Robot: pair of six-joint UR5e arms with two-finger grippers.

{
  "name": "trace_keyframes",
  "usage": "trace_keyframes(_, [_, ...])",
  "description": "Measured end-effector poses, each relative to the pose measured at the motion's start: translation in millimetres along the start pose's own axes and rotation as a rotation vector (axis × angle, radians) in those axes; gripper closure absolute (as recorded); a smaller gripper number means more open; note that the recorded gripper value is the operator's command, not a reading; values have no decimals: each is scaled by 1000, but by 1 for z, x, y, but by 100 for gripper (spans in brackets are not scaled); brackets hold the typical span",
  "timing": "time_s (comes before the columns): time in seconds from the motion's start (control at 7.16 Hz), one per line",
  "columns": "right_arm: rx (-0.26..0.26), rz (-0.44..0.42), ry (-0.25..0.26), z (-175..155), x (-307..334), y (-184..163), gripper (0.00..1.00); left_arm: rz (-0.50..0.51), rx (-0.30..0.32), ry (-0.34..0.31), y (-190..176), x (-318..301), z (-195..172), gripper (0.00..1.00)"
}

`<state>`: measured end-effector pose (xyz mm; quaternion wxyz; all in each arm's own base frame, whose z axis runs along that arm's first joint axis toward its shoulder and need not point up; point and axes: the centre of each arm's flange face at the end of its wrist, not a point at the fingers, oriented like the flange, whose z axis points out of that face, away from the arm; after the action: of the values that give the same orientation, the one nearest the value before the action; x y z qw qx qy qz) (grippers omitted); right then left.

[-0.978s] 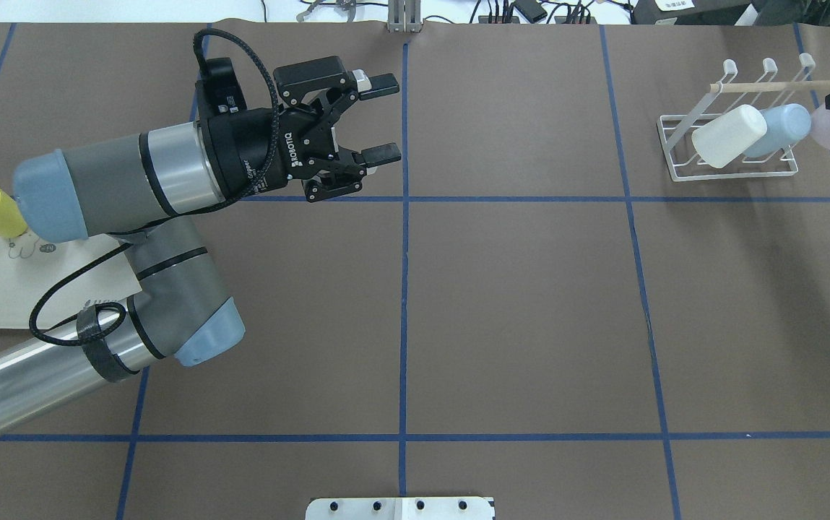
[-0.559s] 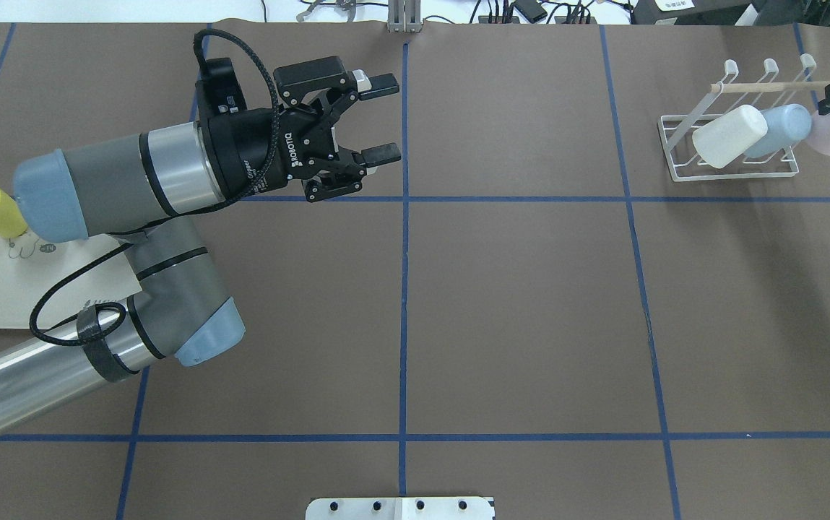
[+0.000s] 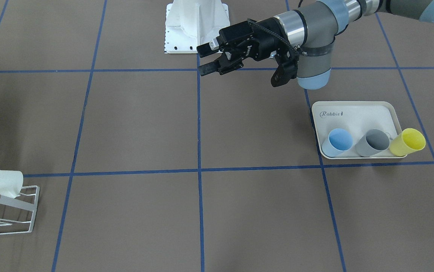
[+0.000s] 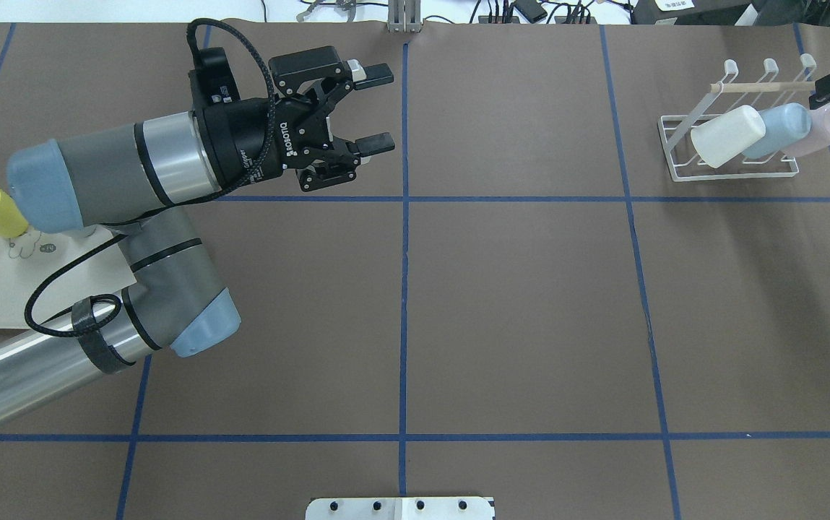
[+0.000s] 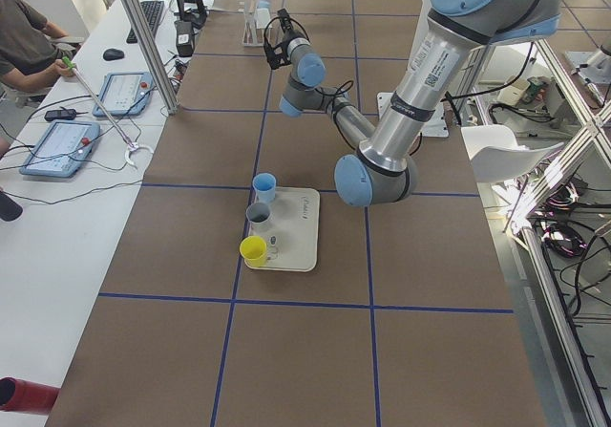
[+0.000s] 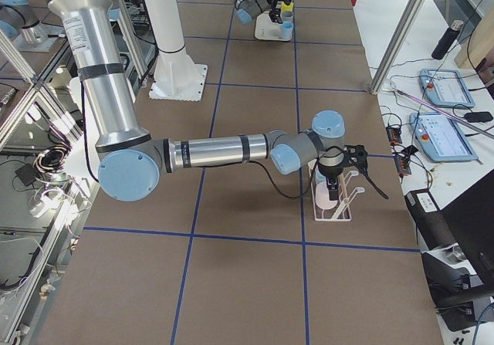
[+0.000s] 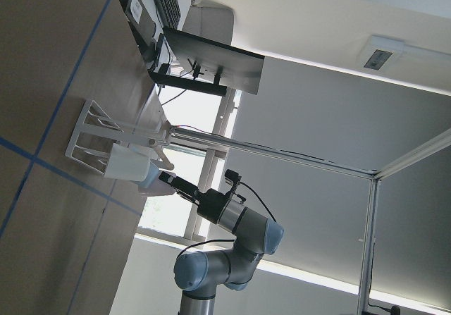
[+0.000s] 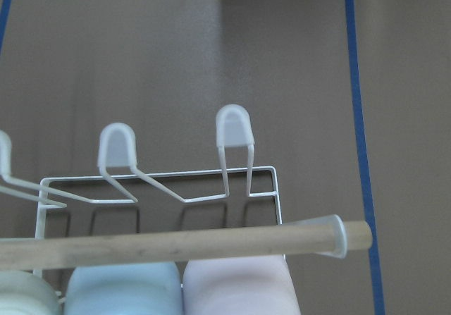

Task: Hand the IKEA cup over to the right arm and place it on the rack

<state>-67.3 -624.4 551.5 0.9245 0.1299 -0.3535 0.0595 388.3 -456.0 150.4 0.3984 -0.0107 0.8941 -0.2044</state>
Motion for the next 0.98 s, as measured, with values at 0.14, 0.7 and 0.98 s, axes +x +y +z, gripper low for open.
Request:
trace_keyframes(0.14, [12,1,-7,-4,-5,-2,0,87,22,-65,-9,0,3,12])
trace_keyframes(0.7, [30,14,-26,-13,-18,-9,0,634,137,-516,-127,26,-86,15])
trace_keyframes(0.98, [29,6,-41,-16,-24,-8,0,957,128,-784,-193,-2,-216,15])
